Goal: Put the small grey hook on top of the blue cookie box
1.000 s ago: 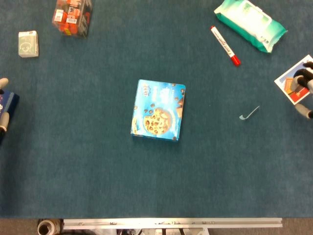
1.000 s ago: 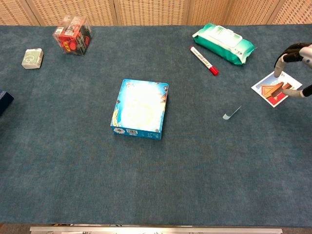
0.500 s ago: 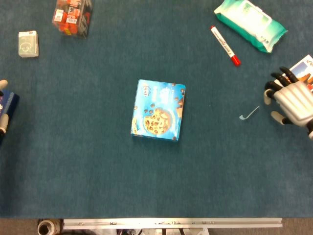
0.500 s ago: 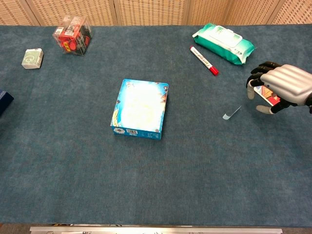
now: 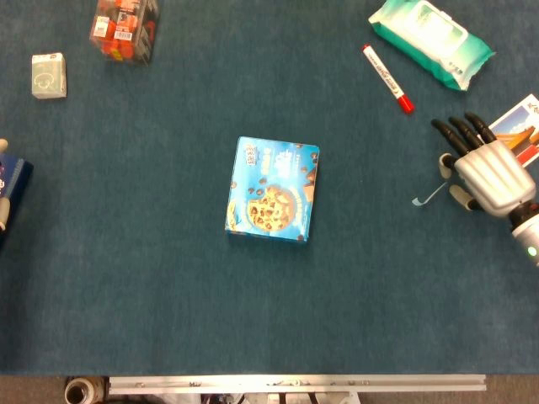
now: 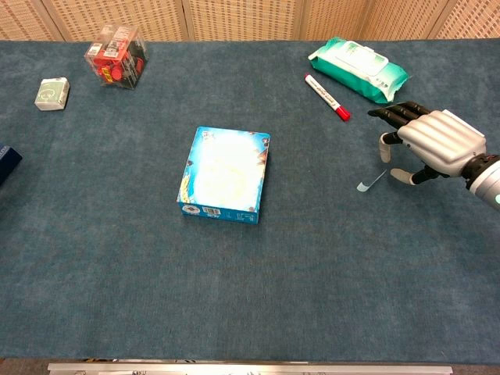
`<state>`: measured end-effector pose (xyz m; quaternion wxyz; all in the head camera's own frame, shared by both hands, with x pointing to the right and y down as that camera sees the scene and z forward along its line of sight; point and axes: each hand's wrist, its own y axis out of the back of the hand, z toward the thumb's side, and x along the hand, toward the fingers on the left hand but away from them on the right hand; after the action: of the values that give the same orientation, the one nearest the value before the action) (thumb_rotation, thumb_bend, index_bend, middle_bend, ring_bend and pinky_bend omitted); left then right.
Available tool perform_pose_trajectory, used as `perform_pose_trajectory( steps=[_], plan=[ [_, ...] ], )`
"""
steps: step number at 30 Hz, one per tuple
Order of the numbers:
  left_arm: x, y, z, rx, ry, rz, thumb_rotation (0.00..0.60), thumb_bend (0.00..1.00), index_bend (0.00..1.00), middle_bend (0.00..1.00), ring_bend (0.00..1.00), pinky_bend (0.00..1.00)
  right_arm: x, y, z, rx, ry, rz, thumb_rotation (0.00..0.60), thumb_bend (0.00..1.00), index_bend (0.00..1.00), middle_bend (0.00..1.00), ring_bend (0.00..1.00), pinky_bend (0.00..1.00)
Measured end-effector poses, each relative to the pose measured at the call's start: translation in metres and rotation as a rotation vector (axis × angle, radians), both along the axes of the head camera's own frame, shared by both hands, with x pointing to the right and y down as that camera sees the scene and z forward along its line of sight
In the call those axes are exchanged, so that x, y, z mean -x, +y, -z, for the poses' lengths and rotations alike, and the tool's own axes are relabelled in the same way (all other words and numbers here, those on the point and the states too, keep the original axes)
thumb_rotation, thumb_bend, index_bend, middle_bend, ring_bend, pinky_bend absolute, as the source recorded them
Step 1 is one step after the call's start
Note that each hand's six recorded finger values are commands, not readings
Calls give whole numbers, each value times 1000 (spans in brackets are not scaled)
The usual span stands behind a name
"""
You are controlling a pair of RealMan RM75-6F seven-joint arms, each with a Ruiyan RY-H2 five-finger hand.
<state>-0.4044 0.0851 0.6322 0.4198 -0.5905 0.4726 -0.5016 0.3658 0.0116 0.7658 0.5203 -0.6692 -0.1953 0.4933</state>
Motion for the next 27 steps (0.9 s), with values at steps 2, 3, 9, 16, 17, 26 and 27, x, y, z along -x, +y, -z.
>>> perform_pose_trajectory(
  steps=[2,3,9,16,17,26,27],
  plan=[
    [0,0,0,1,5,0,600,373,190,347,318,227,1,1,-5,3,-6,-3,600,282,514,44,0,0],
    [0,0,1,2,8,-1,600,373,190,347,318,227,1,2,-6,3,-6,-2,600,282,514,44,0,0],
    [1,0,0,5,6,-2,600,373,190,347,318,227,2,5,-15,16,-13,-4,600,282,514,44,0,0],
    [1,0,0,4,6,-1,600,373,190,346,318,227,6,7,-22,37,-11,6,600,283,514,44,0,0],
    [1,0,1,3,6,-1,600,373,190,345,318,227,7,7,-22,38,-10,8,600,284,514,44,0,0],
    [3,1,1,1,9,3,600,373,190,344,318,227,9,6,-23,43,-5,11,600,333,514,55,0,0],
    [3,1,1,1,9,3,600,373,190,343,317,227,8,5,-23,44,-3,12,600,334,514,55,0,0]
  ],
)
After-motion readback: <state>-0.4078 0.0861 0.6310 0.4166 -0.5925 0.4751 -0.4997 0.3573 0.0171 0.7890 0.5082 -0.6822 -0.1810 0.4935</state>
